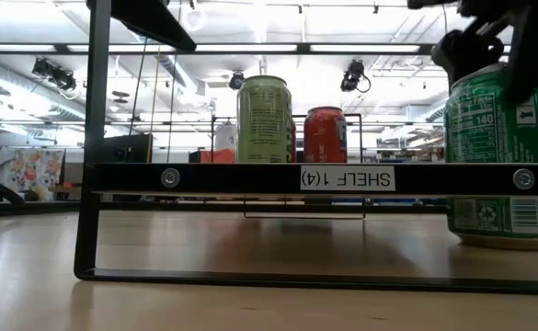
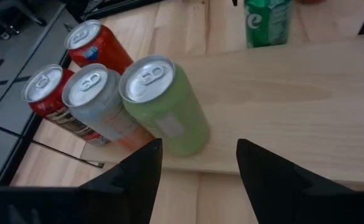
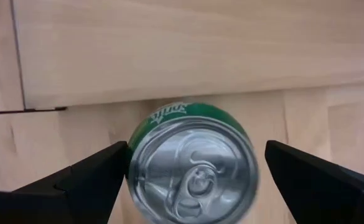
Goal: Place canned beverage on shelf
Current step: Put the green/white soda can on the shelf, then put thwhite/blue soda can on the shelf
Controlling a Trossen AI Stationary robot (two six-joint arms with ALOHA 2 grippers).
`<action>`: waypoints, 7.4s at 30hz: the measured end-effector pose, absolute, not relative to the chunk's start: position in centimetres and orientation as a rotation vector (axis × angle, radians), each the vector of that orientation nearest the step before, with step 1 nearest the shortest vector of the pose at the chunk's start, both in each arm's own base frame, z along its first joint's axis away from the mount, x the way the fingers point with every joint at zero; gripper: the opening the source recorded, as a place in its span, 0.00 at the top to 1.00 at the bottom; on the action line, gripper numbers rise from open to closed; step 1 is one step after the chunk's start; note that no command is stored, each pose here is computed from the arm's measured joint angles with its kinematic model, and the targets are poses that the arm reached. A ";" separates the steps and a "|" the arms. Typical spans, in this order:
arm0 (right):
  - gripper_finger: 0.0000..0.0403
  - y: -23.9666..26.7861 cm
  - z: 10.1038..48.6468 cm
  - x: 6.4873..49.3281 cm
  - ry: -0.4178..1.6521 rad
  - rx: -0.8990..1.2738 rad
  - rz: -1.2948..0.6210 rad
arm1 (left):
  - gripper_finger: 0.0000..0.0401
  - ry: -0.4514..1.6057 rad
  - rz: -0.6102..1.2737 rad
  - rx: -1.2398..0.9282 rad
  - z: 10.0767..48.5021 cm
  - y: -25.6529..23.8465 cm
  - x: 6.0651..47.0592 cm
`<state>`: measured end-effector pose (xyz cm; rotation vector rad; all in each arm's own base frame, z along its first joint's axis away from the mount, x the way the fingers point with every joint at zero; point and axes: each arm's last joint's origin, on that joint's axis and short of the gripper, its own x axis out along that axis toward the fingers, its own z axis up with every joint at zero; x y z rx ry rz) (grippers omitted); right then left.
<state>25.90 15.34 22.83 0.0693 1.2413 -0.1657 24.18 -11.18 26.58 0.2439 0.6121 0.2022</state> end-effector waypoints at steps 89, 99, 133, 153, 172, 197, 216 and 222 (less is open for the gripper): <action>0.07 1.8 25.1 34.3 1.152 0.265 -0.412 | 0.46 0.614 0.267 0.158 26.5 -10.0 24.8; 0.07 2.7 26.0 33.8 1.133 0.236 -0.372 | 0.46 0.681 0.158 0.128 25.6 -10.5 25.2; 0.07 10.1 30.2 26.6 1.160 -0.017 -0.282 | 0.46 0.793 0.152 0.177 21.6 -11.0 26.1; 0.07 16.2 29.9 22.6 1.277 0.186 -0.203 | 0.46 0.575 0.231 0.075 18.0 -10.5 24.9; 0.07 18.7 26.9 19.3 1.490 0.212 -0.504 | 0.46 0.567 0.261 0.048 18.0 -10.3 25.0; 0.30 16.8 22.6 19.0 1.560 0.281 -0.452 | 0.46 0.571 0.256 0.072 18.0 -10.2 25.0; 0.36 10.6 26.1 24.8 1.466 0.416 -0.465 | 0.46 0.555 0.250 0.063 18.1 -10.4 25.1; 0.35 10.0 28.8 26.3 1.365 0.398 -0.381 | 0.46 0.551 0.230 0.063 18.1 -10.9 24.9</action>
